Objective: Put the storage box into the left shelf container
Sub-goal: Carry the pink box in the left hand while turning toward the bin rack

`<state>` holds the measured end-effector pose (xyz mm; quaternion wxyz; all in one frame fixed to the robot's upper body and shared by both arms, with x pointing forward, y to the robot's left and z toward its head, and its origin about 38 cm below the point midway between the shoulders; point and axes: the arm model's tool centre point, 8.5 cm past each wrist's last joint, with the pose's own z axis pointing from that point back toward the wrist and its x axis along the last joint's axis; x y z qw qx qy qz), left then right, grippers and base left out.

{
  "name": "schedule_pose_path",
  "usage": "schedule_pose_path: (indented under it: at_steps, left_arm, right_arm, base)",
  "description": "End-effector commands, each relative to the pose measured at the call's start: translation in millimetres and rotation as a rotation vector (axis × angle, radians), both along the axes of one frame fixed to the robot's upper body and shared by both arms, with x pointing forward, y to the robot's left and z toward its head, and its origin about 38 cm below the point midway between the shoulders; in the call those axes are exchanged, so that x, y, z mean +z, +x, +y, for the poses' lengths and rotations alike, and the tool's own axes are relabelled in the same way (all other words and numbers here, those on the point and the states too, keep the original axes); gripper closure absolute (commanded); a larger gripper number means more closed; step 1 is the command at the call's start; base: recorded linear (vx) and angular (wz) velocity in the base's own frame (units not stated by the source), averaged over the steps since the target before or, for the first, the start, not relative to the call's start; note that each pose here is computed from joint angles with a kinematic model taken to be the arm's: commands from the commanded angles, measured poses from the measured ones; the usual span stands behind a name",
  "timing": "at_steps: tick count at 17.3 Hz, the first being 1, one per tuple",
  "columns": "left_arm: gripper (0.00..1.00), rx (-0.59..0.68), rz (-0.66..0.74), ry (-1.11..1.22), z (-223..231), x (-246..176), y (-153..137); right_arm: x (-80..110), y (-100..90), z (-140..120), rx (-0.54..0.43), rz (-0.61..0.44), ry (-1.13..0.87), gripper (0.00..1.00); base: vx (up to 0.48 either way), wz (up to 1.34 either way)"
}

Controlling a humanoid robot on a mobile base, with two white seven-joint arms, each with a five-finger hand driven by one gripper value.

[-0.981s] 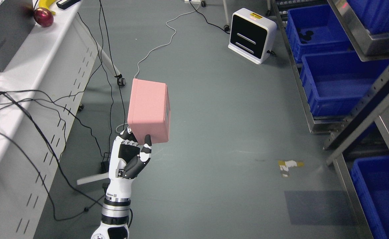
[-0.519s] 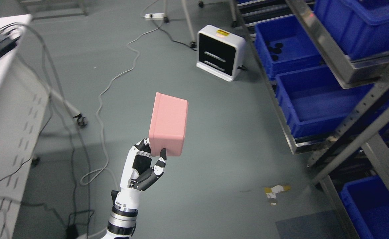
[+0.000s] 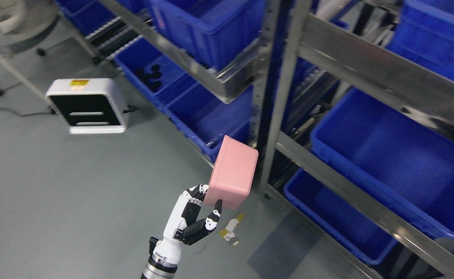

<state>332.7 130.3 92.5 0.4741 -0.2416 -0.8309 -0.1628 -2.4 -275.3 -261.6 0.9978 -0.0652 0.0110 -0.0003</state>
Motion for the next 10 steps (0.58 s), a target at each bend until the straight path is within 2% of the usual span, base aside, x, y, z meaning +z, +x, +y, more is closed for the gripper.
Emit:
schedule_pose_path:
  at_steps: [1,3,5,8,10]
  left_arm:
    - [1.00,-0.018,0.018,0.037,0,-12,-11]
    - [1.00,-0.002,-0.002,0.039,5,-4,-2]
    - [1.00,0.023,-0.052,0.081,12,15,20]
    - [1.00,0.057,-0.054,0.293,41,38,65]
    - [1.00,0.055,-0.074,0.412,58,68,100]
  right_arm:
    - [0.8,0.3,-11,-0.002,-0.009,-0.017,0.00]
    - [0.8,0.3,-11,-0.002,-0.009,-0.017,0.00]
    - [0.8,0.3,-11,-0.002,-0.009,-0.017,0.00]
    - [0.8,0.3,-11,-0.002,-0.009,-0.017,0.00]
    - [0.8,0.3,-11,-0.002,-0.009,-0.017,0.00]
  base:
    - [0.227,-1.14]
    - [0.226,-1.06]
    - [0.210,-0.94]
    - [0.198,-0.80]
    - [0.154,-0.68]
